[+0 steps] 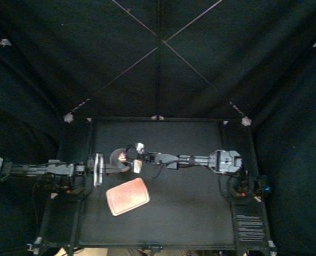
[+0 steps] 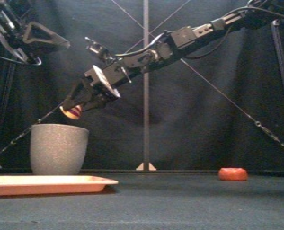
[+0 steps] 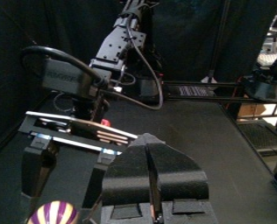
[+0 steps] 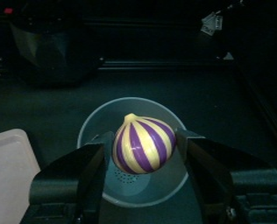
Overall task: Pick the onion then place it in the grey bowl
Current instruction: Drop onion in the grey bowl and return to neutral
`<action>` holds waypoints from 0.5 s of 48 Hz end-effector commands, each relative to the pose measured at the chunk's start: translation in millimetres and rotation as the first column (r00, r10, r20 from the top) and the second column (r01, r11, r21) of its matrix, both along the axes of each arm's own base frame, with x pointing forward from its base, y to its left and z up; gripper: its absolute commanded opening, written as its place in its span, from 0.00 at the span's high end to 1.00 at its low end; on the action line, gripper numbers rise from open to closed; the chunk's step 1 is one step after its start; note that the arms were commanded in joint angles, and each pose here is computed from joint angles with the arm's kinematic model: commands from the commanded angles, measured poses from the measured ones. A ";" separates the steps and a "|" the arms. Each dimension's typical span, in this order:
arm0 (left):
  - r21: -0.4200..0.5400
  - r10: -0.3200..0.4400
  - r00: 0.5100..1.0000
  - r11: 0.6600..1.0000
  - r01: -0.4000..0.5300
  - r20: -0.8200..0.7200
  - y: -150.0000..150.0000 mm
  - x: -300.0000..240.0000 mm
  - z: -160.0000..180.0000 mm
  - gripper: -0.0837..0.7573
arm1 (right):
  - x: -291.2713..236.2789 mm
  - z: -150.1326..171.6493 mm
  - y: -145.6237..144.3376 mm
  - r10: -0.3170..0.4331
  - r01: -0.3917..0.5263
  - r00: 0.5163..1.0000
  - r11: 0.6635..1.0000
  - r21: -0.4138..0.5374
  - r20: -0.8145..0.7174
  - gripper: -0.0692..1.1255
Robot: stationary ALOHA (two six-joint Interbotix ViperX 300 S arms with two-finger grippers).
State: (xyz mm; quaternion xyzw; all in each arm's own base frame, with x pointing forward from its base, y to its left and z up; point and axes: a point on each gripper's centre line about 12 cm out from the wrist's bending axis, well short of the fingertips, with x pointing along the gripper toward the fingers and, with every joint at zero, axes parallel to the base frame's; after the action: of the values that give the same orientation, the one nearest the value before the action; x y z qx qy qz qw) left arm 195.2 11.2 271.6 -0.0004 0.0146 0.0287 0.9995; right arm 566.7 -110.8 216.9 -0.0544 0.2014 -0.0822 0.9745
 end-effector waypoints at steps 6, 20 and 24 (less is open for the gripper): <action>0.003 0.003 1.000 1.000 -0.003 0.023 0.7 1.4 6.5 0.76 | 5.3 28.6 -5.1 -0.013 0.013 0.999 1.000 -0.003 0.053 0.11; 0.001 0.002 1.000 1.000 -0.002 0.020 0.4 1.2 5.3 0.76 | 3.8 30.1 -3.1 -0.010 0.010 0.999 1.000 -0.005 0.049 0.10; 0.001 0.003 1.000 1.000 -0.003 0.015 0.7 1.0 3.8 0.76 | 0.1 30.5 -3.3 -0.011 0.011 0.999 1.000 -0.004 0.045 0.10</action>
State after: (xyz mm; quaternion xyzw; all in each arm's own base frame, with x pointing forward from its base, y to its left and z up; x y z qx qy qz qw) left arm 195.1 11.4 269.7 0.0003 0.0161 0.0293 0.9994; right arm 571.3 -112.3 218.6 -0.0514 0.2056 -0.0850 0.9736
